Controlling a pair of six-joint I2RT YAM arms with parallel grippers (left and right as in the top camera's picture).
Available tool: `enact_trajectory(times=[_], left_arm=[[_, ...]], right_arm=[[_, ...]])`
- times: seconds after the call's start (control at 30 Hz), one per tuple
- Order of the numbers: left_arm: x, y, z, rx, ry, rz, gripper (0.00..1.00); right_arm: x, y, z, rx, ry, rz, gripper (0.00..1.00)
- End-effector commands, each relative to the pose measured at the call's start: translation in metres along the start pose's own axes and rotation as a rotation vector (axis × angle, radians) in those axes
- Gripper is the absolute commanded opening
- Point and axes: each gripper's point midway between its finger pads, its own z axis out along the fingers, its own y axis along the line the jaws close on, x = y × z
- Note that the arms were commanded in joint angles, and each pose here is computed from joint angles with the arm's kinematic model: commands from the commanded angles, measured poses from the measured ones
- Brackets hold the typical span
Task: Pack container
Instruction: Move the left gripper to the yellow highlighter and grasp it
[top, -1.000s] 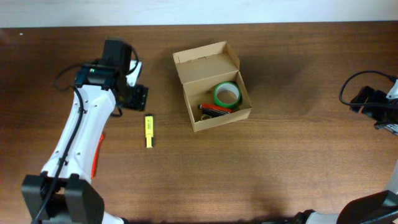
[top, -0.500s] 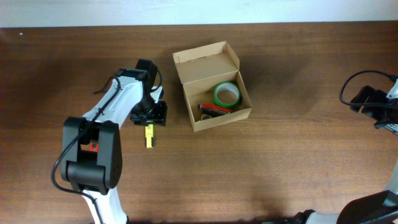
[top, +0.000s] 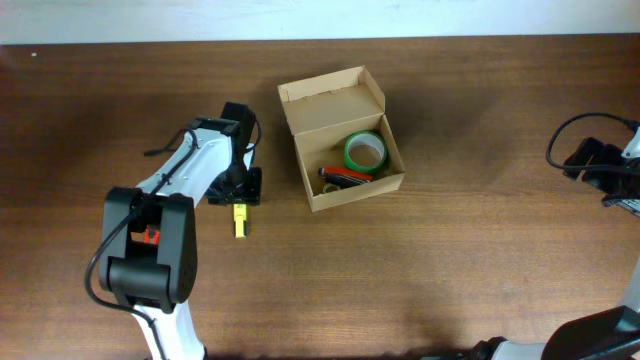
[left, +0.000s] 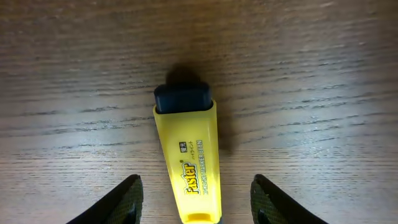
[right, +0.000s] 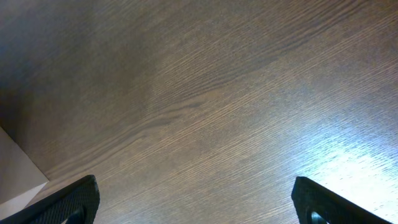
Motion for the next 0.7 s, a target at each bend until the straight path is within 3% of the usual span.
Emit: enact_trajectory(times=[0.0,0.13,0.23,0.33,0.43,0.53,0.67], left_arm=[[0.009,-0.001,0.009,0.008,0.027,-0.025,0.54],[0.017,-0.004,0.017,0.029,0.047,-0.038,0.49],[0.014,-0.006,0.018,0.042,0.036,-0.039,0.33],[0.012,-0.006,0.018,0.043,0.03,-0.039,0.29],[0.01,-0.008,0.018,0.052,0.022,-0.04,0.02],[0.009,-0.008,0.018,0.052,0.018,-0.032,0.02],[0.002,-0.009,-0.007,0.053,0.018,0.136,0.02]], right_arm=[[0.0,0.002,-0.001,-0.012,-0.005,0.009,0.99],[0.0,0.002,-0.001,-0.012,-0.006,0.009,0.99],[0.001,0.002,-0.001,-0.013,-0.005,0.009,0.99],[0.001,0.002,-0.001,-0.013,-0.005,0.009,0.99],[0.001,0.003,-0.001,-0.016,-0.005,0.009,0.99],[0.001,0.003,-0.001,-0.016,-0.004,0.01,0.99],[0.001,0.003,-0.001,-0.016,-0.002,0.01,0.99]])
